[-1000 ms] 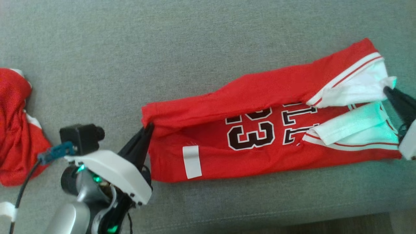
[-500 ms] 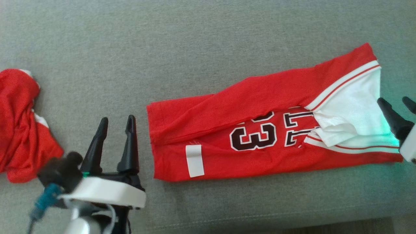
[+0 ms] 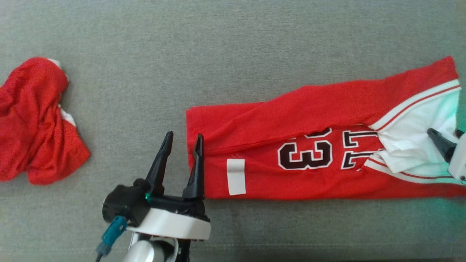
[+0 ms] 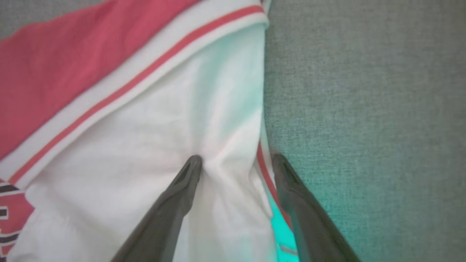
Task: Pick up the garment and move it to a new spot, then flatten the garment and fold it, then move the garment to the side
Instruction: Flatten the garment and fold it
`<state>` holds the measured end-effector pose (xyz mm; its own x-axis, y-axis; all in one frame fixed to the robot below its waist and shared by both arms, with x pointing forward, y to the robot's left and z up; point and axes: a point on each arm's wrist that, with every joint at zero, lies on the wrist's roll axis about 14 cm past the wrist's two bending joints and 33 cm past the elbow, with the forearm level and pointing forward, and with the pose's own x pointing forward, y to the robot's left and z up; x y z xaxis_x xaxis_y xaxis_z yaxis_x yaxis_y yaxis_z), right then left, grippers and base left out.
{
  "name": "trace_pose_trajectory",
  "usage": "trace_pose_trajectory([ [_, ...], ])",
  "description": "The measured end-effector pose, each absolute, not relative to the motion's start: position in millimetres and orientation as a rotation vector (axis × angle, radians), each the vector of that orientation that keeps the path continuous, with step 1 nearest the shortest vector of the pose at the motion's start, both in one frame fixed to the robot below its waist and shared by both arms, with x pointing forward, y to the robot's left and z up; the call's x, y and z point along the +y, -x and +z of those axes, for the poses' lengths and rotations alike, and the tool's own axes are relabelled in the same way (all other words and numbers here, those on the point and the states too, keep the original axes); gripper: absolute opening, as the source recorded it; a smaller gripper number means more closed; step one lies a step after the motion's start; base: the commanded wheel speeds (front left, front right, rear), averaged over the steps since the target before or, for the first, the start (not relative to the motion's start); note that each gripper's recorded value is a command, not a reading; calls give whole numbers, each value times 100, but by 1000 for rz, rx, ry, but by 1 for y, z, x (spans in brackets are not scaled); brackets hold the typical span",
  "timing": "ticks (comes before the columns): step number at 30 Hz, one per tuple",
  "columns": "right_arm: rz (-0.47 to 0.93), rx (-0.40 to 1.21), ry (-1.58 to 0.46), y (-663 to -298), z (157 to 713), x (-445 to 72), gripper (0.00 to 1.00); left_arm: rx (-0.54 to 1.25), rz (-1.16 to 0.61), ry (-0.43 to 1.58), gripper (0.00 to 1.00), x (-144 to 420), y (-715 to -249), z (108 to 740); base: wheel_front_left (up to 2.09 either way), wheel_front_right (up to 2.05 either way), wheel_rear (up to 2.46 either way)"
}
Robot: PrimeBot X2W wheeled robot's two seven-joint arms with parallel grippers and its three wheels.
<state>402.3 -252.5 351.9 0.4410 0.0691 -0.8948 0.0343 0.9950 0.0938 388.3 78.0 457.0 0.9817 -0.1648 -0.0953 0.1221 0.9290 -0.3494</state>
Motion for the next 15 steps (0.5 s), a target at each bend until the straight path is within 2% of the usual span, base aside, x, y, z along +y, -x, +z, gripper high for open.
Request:
trace_pose_trajectory([
  [12, 66, 1218, -109, -369, 354, -249, 100, 53, -131, 329, 100, 88, -396, 473, 0, 0, 0],
  [13, 66, 1218, -109, -369, 354, -249, 82, 53, -131, 329, 100, 88, -396, 473, 0, 0, 0],
  [15, 71, 1223, -110, -368, 354, -247, 4, 55, -135, 320, 100, 88, -396, 471, 0, 0, 0],
])
